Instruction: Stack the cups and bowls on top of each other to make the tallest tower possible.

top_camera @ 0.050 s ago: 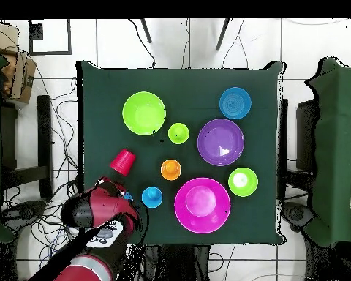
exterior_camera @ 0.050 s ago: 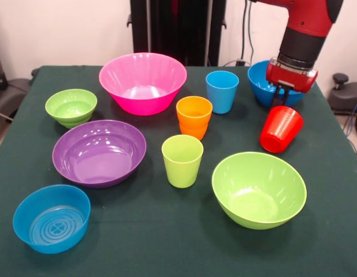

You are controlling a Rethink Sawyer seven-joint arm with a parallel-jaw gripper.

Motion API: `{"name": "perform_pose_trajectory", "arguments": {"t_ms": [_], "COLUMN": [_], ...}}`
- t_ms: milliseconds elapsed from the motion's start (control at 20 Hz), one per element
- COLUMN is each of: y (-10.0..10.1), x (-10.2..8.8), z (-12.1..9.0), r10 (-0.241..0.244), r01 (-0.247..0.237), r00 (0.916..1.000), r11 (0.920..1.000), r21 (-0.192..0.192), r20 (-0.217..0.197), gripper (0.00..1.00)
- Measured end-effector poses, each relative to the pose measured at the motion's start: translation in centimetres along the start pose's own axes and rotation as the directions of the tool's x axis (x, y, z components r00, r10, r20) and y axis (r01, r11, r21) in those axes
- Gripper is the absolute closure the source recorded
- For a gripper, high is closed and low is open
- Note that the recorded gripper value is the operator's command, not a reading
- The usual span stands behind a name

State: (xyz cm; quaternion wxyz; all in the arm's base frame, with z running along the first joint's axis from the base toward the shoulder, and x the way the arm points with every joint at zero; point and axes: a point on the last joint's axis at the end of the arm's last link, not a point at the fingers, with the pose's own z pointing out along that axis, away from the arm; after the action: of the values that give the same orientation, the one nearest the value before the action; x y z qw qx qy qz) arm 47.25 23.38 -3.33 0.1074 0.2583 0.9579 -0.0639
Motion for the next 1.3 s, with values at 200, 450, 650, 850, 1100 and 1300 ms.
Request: {"name": "perform_pose_trajectory", "arguments": {"t_ms": [200, 450, 650, 850, 1100, 1300], "y": [-0.1, -0.3, -0.4, -0.6, -1.0, -1.4], "x": [0.0, -0.1, -0.2, 0.0, 0.6, 0.6], "z": [-0.1, -0.1, -0.2, -0.2, 0.2, 0.6], "r10": [-0.006, -0.005, -0.005, -0.016, -0.036, -0.057], "r01": [0.006, 0.005, 0.005, 0.016, 0.035, 0.054], "r00": [0.9999, 0.9999, 0.9999, 0.9996, 0.9990, 0.9965], "r11": [1.0000, 1.0000, 0.9999, 0.9997, 0.9987, 0.9973], "r21": [0.006, 0.008, 0.010, 0.019, 0.038, 0.051], "r20": [0.008, 0.011, 0.013, 0.021, 0.027, 0.061], "gripper": [1.00, 0.00, 0.00, 0.00, 0.00, 0.00]}}
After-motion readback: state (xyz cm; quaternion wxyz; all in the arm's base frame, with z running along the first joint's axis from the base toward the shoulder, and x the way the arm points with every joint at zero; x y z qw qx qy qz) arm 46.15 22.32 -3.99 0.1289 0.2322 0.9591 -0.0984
